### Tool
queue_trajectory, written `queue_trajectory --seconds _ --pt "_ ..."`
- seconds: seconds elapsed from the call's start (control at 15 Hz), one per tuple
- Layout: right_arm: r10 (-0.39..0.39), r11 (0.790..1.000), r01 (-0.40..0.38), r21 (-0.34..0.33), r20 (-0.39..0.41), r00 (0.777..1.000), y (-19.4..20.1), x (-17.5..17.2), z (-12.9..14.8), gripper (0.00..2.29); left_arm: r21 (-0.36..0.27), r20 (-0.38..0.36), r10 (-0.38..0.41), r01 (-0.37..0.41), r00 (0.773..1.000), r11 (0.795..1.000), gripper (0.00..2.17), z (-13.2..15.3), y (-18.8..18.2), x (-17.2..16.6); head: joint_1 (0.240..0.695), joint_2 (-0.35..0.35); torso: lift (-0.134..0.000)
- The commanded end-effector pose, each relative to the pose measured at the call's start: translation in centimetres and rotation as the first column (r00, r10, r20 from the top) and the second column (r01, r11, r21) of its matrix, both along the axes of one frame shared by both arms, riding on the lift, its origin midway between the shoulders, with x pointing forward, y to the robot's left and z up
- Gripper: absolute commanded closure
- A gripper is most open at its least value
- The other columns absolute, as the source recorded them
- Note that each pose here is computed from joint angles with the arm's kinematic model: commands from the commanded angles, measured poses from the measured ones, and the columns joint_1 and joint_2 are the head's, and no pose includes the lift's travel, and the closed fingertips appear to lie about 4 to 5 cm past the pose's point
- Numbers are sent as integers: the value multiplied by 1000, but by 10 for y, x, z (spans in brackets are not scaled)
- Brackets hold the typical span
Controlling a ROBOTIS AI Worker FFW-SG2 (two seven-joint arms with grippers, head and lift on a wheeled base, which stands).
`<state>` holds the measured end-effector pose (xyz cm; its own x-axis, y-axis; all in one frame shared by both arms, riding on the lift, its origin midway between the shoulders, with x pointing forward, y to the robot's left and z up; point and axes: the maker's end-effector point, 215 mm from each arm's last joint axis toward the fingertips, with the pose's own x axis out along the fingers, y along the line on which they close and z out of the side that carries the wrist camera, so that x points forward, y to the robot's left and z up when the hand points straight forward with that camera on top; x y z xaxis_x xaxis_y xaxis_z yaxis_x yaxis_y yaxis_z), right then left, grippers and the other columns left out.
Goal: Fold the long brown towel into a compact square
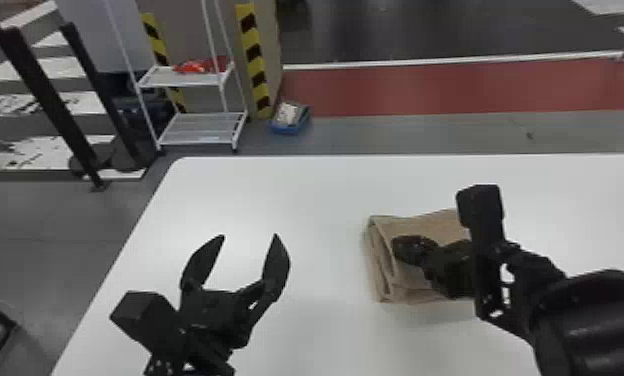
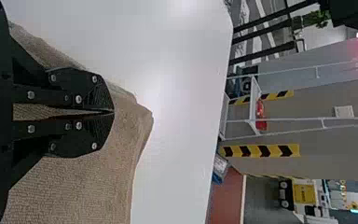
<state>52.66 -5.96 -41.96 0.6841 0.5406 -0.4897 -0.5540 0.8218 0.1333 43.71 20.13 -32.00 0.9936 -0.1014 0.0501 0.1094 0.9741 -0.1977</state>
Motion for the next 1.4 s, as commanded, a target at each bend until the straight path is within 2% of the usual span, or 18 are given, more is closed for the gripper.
queue_trajectory --seconds 0.0,0.4,0.53,0.67,0.8,1.0,1.07,1.2,1.33 --pt "56 998 -56 0 -29 998 19 -16 -11 1781 -3 -1 6 -6 1000 1000 87 -1 2 0 695 158 -123" --pt "212 976 -206 68 -102 972 49 -59 -12 1781 -3 -6 6 -6 1000 1000 87 -3 2 1 695 218 -123" --pt "224 972 -216 89 -93 970 49 -70 -3 1781 -3 -5 5 -5 1000 1000 87 -3 2 1 695 234 -123" --pt "202 971 -200 133 0 979 42 -65 21 1781 -4 -5 5 -5 1000 1000 87 -3 2 1 695 238 -123" --pt "139 982 -140 128 11 990 22 -52 27 1781 -6 -5 0 0 1000 1000 87 -3 0 1 695 235 -123" --pt "59 994 -56 89 -26 998 1 -31 4 1781 -6 -8 0 0 1000 1000 87 -5 0 0 695 198 -123" --pt "27 998 -24 57 -38 999 -7 -18 -6 1781 -7 -8 -2 2 1000 1000 87 -5 -2 0 695 187 -123" --pt "18 999 -16 33 -71 997 -6 -6 -25 1781 -6 -8 -5 5 1000 1000 87 -5 -3 0 695 161 -123" --pt "34 999 -33 22 -75 997 4 -6 -30 1781 -7 -6 -5 5 1000 1000 87 -4 -2 1 695 154 -123"
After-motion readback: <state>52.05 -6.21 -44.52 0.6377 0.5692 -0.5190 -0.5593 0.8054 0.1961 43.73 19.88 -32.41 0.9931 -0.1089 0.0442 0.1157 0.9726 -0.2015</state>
